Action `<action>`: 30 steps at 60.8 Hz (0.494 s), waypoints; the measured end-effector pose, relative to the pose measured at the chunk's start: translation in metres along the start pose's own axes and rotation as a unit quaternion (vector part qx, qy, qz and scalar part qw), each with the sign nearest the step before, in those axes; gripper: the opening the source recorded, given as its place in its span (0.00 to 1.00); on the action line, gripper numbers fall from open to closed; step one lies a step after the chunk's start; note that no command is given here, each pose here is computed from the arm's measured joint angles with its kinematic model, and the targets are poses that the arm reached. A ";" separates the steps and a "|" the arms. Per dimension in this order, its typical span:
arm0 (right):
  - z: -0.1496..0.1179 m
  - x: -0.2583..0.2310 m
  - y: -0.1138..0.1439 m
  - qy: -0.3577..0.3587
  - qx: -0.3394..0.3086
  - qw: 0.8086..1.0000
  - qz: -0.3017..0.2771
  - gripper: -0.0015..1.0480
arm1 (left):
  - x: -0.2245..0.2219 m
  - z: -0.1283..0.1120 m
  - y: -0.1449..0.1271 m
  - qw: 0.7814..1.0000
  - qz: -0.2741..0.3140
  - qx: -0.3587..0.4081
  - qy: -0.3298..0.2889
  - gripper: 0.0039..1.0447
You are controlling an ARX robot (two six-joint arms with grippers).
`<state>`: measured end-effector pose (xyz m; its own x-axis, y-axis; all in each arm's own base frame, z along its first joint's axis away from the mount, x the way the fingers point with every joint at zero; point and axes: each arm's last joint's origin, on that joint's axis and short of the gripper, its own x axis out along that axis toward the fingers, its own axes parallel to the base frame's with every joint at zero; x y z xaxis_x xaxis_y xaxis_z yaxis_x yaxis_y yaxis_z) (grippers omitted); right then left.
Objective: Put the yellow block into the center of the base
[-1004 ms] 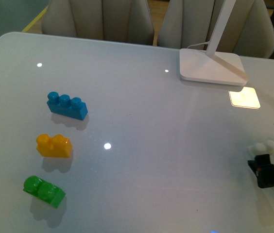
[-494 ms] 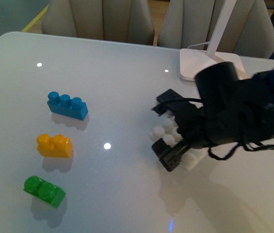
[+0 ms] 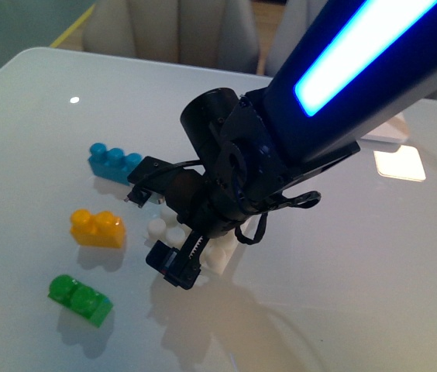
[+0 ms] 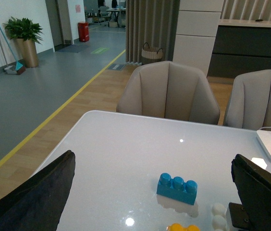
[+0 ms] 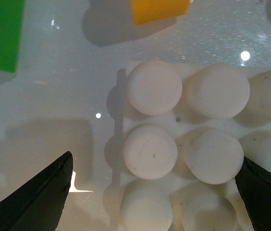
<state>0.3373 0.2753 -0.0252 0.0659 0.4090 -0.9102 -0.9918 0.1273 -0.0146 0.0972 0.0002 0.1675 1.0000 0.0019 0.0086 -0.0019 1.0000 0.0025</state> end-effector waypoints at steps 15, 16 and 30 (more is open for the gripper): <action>-0.007 -0.001 0.009 0.005 -0.043 0.999 0.032 0.92 | 0.000 0.000 0.000 1.000 0.000 0.000 0.000 0.93; -0.007 -0.001 0.009 0.005 -0.043 0.999 0.031 0.92 | 0.000 0.000 0.000 1.000 0.000 0.000 0.000 0.93; -0.003 0.000 0.006 -0.031 -0.021 0.999 0.008 0.92 | 0.000 0.000 0.000 1.000 0.000 0.000 0.000 0.93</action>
<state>0.3311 0.2732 -0.0268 0.0555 0.4657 -0.8832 -0.9964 0.0826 -0.0191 0.0972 0.0002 0.1675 1.0000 0.0019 0.0086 -0.0019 1.0000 0.0025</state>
